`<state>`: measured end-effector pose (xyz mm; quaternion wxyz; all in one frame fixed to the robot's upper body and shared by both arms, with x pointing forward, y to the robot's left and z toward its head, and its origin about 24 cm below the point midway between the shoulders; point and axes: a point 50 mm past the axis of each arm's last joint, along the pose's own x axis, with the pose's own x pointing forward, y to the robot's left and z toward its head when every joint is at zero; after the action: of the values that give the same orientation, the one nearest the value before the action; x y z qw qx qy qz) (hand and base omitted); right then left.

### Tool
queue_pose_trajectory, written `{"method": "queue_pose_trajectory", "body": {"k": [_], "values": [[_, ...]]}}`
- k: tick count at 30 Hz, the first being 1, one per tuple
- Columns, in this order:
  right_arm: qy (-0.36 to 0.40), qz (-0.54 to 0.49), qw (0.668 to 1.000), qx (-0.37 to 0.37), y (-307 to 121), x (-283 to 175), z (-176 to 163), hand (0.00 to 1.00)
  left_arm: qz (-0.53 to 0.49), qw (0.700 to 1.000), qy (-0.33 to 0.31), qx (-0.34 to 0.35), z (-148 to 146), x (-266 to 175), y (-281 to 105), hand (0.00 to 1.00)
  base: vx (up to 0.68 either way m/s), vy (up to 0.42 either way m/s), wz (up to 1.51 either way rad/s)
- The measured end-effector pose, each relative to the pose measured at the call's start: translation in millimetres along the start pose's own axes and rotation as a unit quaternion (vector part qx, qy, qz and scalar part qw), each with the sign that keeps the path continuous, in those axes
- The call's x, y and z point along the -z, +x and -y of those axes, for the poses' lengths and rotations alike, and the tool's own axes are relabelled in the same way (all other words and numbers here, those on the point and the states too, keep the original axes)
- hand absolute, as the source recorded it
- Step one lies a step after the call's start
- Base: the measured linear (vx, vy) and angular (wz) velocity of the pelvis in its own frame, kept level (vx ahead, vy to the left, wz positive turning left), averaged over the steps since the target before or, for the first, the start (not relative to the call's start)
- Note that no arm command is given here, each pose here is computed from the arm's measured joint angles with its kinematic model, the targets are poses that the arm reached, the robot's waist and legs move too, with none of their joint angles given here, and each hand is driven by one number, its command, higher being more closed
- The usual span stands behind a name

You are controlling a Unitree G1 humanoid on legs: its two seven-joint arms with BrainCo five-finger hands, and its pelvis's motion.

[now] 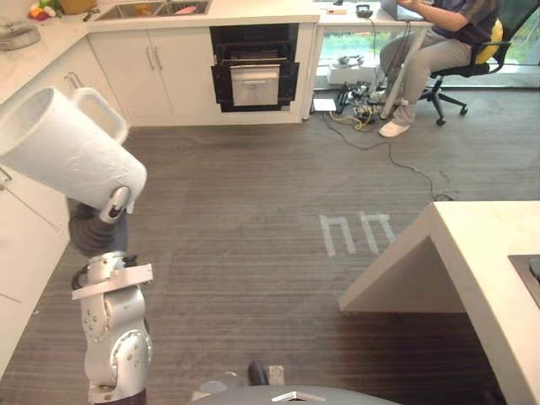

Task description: Walk over to the sink, pick up the cup, carry it to the dishwasher, place the cup inside the dishwasher, then close the dishwasher door

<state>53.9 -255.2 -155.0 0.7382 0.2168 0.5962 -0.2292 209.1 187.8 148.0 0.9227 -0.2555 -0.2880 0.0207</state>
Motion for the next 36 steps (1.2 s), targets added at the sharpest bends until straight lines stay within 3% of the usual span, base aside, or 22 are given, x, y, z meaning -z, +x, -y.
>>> {"method": "queue_pose_trajectory", "body": {"k": [2,3,5,10,20,21,27,36], "values": [[0.049,-0.015,0.997,-0.052,7.9,25.7,-38.3,0.0,-0.018,0.999,0.006,0.04,3.2,11.9,11.5,1.0,0.08,-0.18,1.84],[0.045,-0.004,0.998,-0.048,8.1,24.4,-40.2,0.0,-0.016,0.999,0.01,0.038,1.1,11.7,11.0,1.0,0.13,-0.728,0.96],[0.037,0.008,0.999,-0.028,4.9,20.9,-18.0,0.0,-0.05,0.999,-0.004,0.021,-0.8,27.5,2.8,1.0,-0.05,-0.397,0.91],[0.0,-0.025,0.998,-0.052,6.9,29.3,-34.7,0.0,-0.077,0.997,0.005,0.029,0.6,34.3,-8.0,1.0,0.03,-0.076,0.32],[-0.044,-0.021,0.997,-0.061,4.8,13.1,-33.9,0.0,-0.119,0.99,-0.007,0.07,12.8,45.3,-14.8,1.0,-0.04,-0.091,0.09],[-0.063,-0.018,0.995,-0.075,5.8,11.0,-45.6,0.0,-0.103,0.989,0.002,0.109,14.9,35.6,-17.1,1.0,-0.03,-0.012,0.05],[-0.062,-0.019,0.995,-0.077,6.0,12.8,-46.9,0.0,-0.103,0.989,0.001,0.109,14.9,35.7,-17.1,1.0,0.0,0.002,0.02],[-0.081,-0.021,0.993,-0.078,6.0,24.0,-45.3,0.0,-0.101,0.99,-0.05,0.087,13.6,35.9,-17.0,1.0,0.04,0.022,0.1]]}}
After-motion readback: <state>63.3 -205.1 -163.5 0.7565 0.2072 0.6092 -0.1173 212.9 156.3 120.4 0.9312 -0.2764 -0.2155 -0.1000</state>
